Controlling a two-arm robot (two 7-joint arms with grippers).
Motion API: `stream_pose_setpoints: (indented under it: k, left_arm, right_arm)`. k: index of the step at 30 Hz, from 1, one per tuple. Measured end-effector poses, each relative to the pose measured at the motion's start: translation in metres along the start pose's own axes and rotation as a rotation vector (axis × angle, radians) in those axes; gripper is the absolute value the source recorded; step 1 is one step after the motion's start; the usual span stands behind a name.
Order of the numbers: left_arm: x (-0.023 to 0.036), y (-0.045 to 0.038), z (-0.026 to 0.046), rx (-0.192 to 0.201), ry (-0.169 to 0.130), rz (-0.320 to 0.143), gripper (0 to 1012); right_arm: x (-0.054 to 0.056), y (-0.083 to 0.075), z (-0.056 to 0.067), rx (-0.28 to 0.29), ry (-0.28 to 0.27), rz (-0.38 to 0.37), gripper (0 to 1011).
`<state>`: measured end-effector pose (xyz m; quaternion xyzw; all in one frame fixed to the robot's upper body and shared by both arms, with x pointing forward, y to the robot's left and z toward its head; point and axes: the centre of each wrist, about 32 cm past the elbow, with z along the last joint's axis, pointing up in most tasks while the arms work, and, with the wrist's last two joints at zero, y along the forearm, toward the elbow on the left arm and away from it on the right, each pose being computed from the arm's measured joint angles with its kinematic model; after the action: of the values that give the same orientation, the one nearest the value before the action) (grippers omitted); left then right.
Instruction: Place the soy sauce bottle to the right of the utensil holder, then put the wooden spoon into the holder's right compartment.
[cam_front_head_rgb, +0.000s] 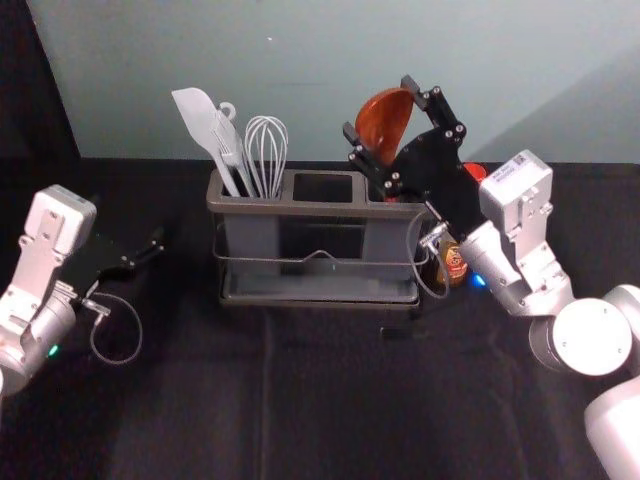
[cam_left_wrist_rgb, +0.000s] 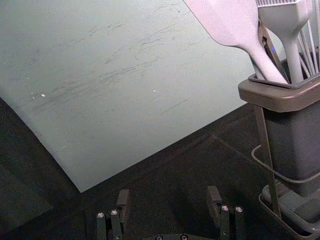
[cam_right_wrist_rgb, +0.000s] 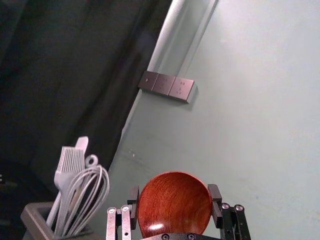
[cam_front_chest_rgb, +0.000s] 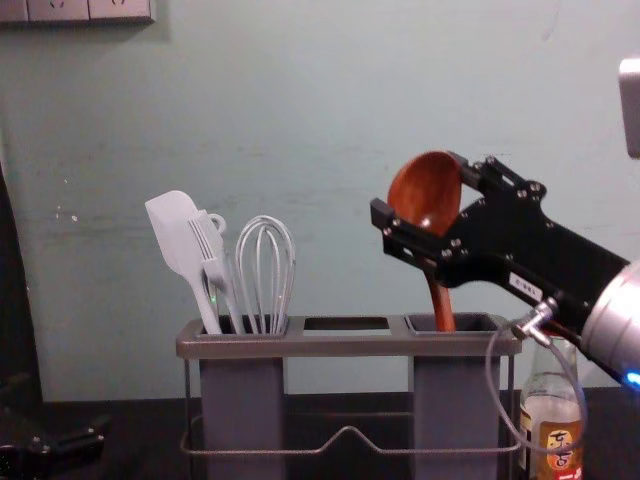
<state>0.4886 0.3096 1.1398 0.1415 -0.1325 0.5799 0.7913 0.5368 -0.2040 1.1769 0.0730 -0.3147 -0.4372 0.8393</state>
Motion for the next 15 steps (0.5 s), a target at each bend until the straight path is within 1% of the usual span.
stream_pose_setpoints:
  k: [5,15]
  left_arm:
    - [0.0,0.0,0.0,0.0,0.0,0.0,1000]
    - [0.0,0.0,0.0,0.0,0.0,0.0,1000]
  right_arm:
    - [-0.001,-0.007,-0.004,-0.015,0.007,0.003,840]
    - [-0.004,-0.015,-0.006,-0.036,0.015,0.012,840]
